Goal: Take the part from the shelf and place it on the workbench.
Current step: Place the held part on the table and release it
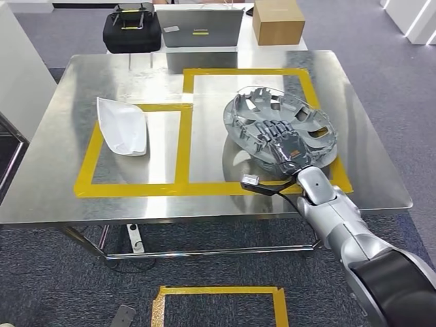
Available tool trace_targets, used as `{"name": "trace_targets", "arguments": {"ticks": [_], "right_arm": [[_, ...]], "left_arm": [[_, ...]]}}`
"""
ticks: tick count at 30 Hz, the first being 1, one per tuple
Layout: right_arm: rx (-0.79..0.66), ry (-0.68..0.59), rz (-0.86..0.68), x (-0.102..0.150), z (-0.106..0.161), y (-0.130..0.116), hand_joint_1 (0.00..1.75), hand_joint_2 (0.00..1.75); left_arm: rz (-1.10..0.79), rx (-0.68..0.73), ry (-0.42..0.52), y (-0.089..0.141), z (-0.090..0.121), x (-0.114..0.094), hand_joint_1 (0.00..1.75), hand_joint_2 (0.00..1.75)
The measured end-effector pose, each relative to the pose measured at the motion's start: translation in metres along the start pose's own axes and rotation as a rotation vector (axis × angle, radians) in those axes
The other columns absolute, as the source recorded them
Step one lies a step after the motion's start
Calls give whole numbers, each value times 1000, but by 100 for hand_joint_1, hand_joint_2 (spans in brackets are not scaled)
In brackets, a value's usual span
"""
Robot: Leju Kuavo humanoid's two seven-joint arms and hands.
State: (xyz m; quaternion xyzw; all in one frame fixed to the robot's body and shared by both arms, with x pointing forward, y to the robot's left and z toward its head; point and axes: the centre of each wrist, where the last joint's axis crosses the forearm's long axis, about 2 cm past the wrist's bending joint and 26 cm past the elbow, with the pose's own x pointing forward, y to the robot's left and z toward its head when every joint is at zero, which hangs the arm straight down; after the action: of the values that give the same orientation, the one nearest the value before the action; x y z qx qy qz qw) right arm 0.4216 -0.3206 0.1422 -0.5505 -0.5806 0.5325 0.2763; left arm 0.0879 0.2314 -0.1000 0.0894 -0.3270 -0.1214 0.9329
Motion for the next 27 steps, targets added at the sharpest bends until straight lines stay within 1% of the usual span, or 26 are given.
{"name": "trace_targets", "arguments": {"ticks": [5, 8, 12, 15, 18, 21, 25, 27], "right_arm": [[-17, -9, -15, 2, 2, -1, 0, 0], [-70, -63, -85, 5, 3, -5, 0, 0], [-149, -178, -175, 24, 9, -8, 0, 0], [-212, -209, -245, 40, 7, -15, 0, 0], [-294, -191, -393, 57, 3, -25, 0, 0], [-358, -180, -587, 74, 3, -40, 0, 0], [-387, -222, -863, 95, 10, -58, 0, 0], [-407, -254, -949, 103, 15, -67, 0, 0]], "left_arm": [[1, 3, 3, 0, 0, 0, 0, 0], [0, 4, 20, 0, 1, -2, 0, 0], [-12, 10, 76, 0, 3, -7, 0, 0], [-16, 8, 88, 3, 3, -9, 0, 0], [-8, -4, 81, 3, 3, -9, 0, 0], [3, -12, 74, 2, 3, -9, 0, 0], [6, -14, 74, 2, 3, -9, 0, 0], [9, -14, 79, 2, 4, -11, 0, 0]]}}
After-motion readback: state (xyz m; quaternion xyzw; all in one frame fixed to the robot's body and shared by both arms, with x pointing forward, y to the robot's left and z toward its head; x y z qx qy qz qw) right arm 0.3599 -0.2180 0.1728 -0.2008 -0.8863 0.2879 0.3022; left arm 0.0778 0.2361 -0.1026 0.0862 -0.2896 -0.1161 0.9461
